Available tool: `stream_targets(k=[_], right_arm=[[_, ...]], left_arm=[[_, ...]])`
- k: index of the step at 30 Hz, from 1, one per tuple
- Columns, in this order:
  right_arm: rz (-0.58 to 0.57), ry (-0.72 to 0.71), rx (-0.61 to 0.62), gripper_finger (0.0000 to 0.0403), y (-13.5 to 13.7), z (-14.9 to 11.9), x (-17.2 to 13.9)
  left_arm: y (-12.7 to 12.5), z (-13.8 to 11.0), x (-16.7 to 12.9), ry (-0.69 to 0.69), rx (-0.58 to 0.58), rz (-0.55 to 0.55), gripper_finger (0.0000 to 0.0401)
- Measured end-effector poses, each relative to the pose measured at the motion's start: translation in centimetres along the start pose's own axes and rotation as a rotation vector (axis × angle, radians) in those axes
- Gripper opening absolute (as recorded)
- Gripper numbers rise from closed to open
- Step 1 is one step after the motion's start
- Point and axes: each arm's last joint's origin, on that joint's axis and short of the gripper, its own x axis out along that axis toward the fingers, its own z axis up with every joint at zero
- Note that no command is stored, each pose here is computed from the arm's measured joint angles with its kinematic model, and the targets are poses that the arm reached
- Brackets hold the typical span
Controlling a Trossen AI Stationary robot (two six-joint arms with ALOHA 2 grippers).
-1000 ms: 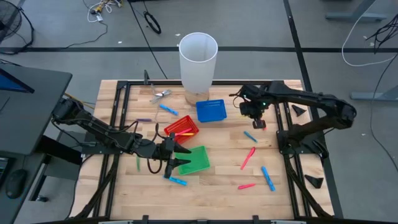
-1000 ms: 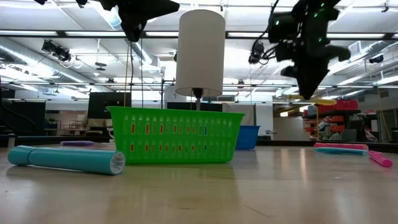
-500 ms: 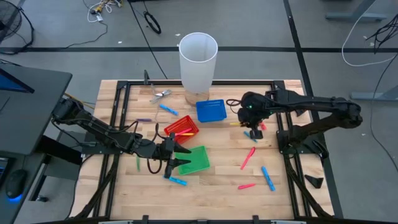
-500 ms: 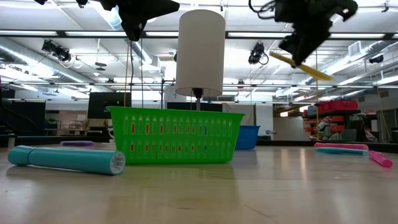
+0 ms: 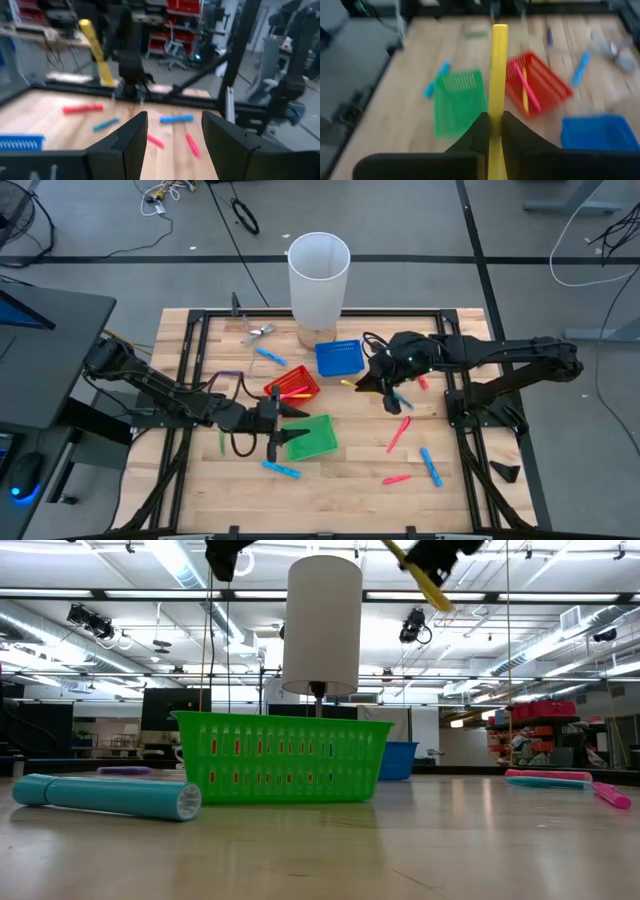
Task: Pick & Place Markers
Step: Put the yellow marker into the red bin
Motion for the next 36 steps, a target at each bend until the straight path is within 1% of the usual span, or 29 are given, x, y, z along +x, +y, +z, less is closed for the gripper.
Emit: stream_targets(k=[7, 12, 15, 17, 20, 25, 29, 33, 36], right_arm=[[0.045, -0.204, -0.009, 0.0027, 1.4, 2.0, 0.0], [0.029, -0.284, -0.029, 0.0027, 2.2, 2.8, 0.0], [0.019, -0.317, -0.036, 0.0027, 2.5, 3.1, 0.2], [0.012, -0.356, -0.039, 0.0027, 2.7, 3.5, 0.4], [0.019, -0.388, -0.047, 0.0027, 2.9, 3.8, 0.9], [0.026, -0.419, -0.04, 0.0027, 3.0, 4.1, 1.6], [0.024, -0.411, -0.051, 0.0027, 3.0, 4.0, 1.9], [0.022, -0.415, -0.06, 0.0027, 3.0, 4.1, 1.9], [0.022, -0.428, -0.062, 0.0027, 3.0, 4.2, 1.9]], left_arm=[[1.3, 1.4, 0.5, -0.128, 0.016, 0.056, 0.0193], [2.0, 2.7, 0.6, -0.233, 0.029, 0.057, 0.0193], [1.9, 3.8, 1.0, -0.251, 0.059, 0.063, 0.0193], [1.8, 5.0, 1.5, -0.249, 0.088, 0.07, 0.0193], [2.0, 6.5, 2.4, -0.19, 0.133, 0.06, 0.0193], [2.7, 9.0, 3.4, -0.12, 0.16, 0.09, 0.0193], [3.3, 10.4, 3.7, -0.152, 0.154, 0.075, 0.0193], [3.4, 10.8, 3.8, -0.158, 0.13, 0.017, 0.0193], [3.4, 10.6, 3.9, -0.141, 0.115, 0.004, 0.0193]])
